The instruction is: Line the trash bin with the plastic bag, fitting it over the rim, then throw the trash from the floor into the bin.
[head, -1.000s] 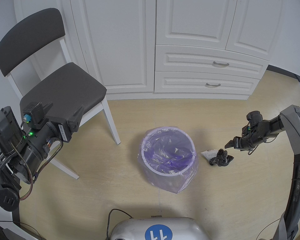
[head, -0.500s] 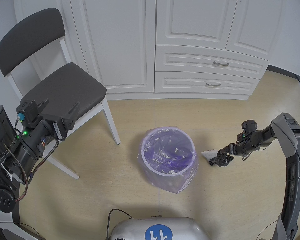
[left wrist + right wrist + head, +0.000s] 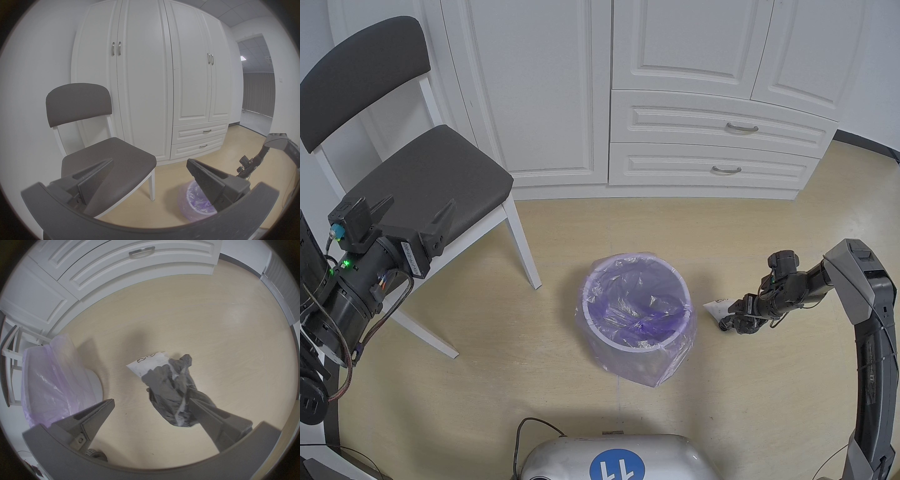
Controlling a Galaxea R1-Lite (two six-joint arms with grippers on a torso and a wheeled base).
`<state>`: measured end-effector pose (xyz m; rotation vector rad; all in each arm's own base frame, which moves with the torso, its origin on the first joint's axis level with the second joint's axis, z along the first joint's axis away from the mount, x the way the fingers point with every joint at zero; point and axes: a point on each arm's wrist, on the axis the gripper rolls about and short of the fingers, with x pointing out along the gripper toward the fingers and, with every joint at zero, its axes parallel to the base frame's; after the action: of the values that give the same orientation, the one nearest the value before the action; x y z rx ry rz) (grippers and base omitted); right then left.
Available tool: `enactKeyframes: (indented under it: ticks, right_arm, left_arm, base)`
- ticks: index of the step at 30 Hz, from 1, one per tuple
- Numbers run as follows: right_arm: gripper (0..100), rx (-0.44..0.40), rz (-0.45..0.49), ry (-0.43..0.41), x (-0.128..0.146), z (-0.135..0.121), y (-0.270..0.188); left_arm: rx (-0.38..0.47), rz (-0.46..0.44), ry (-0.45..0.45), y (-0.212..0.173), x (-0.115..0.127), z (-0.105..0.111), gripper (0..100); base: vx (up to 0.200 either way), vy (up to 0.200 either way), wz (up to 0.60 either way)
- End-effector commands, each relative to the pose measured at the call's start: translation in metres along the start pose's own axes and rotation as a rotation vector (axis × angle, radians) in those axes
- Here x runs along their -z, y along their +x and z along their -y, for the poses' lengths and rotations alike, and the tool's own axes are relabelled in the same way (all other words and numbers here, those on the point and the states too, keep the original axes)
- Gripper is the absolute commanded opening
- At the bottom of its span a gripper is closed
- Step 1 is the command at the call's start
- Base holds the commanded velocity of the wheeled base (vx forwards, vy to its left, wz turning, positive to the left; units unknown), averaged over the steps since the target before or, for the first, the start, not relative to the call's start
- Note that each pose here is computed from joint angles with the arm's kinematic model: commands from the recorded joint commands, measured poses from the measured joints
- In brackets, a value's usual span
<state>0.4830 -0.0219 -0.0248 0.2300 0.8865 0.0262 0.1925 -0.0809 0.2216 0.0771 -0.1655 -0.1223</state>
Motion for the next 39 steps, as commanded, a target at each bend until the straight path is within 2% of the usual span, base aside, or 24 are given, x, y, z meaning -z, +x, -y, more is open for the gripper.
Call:
enactKeyframes:
  ticks: [1,23,24,39]
  right_arm:
    - [100,-0.002,-0.014,0.000,0.007,0.001,0.018]
    - [100,0.005,-0.051,-0.015,0.022,0.006,0.040]
    - [0,0.005,-0.054,-0.015,0.023,0.006,0.041]
    - [0,0.007,-0.071,-0.032,0.027,0.012,0.041]
  left_arm:
    - [-0.002,0.000,0.000,0.000,0.000,0.000,100]
    - [0.005,-0.023,0.008,0.003,0.006,0.002,100]
    - [0.005,-0.023,0.006,0.003,0.006,0.002,100]
    - [0.009,-0.035,0.010,0.005,0.009,0.003,100]
  base:
    - [0.000,0.000,0.00]
    - [0.000,0.000,0.00]
    - [0.000,0.000,0.00]
    - [0.000,0.000,0.00]
